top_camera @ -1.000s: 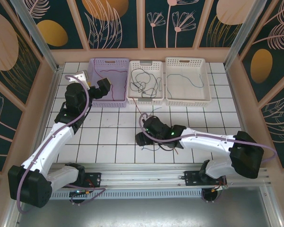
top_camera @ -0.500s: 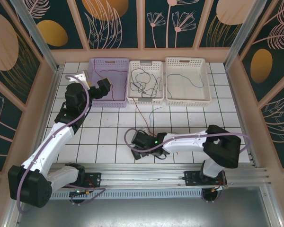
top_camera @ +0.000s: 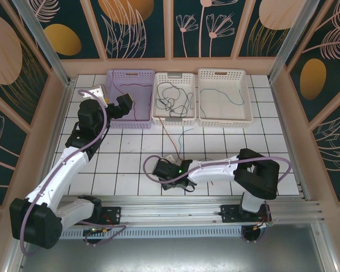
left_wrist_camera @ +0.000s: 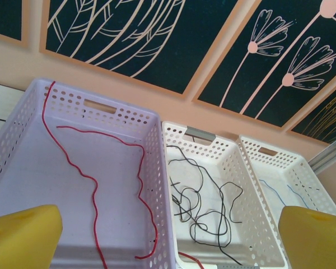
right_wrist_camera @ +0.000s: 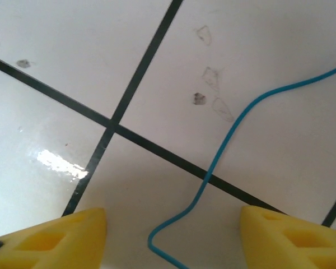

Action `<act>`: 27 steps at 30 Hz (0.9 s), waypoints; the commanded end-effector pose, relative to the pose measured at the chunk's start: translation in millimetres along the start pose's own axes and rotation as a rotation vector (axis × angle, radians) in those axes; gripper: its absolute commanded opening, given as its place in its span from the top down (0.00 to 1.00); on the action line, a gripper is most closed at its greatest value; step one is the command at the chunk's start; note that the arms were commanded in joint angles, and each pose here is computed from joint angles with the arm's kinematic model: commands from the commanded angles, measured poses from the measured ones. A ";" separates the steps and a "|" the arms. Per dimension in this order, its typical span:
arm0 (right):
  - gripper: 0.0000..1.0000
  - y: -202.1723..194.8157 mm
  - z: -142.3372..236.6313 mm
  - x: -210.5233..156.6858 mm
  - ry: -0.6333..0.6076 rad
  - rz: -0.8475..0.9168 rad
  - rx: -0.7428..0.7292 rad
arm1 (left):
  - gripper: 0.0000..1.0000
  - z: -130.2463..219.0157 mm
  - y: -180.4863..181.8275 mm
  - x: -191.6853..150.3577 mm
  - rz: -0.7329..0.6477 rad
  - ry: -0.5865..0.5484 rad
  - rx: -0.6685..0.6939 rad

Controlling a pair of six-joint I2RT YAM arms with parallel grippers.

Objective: Untangle the cables

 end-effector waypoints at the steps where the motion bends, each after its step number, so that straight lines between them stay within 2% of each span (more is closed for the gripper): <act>1: 0.44 -1.0 -5.2 -8.7 0.056 0.000 -0.019 | 0.02 3.0 -10.3 6.7 -0.019 -0.013 -0.033; 7: 0.64 -3.8 -5.9 -10.4 0.070 -0.015 -0.014 | 0.01 2.4 -9.7 6.3 -0.019 -0.011 -0.030; 10: 0.80 -4.2 -3.9 -8.9 0.066 -0.020 -0.006 | 0.01 2.0 -9.3 6.0 -0.021 -0.010 -0.029; 15: 1.00 -2.9 18.2 9.5 -0.010 -0.024 0.017 | 0.01 0.9 -9.3 5.6 -0.021 -0.007 -0.029; 21: 1.00 -20.1 73.8 48.9 -0.194 -0.063 0.042 | 0.01 0.9 -9.5 5.5 -0.021 -0.007 -0.029; 27: 1.00 -48.3 131.2 72.3 -0.357 -0.128 0.086 | 0.02 1.5 -9.3 6.0 -0.022 -0.009 -0.029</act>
Point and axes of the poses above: each hand's point on the last joint's axis, 136 mm out from that joint toward the fingers, its own z axis back along the fingers, its own y axis along the line the jaws close on, x = y × z, the point moved 7 cm from there along z, back along the fingers, and after that the axes turned 9 degrees about z, right-handed, at the moved point
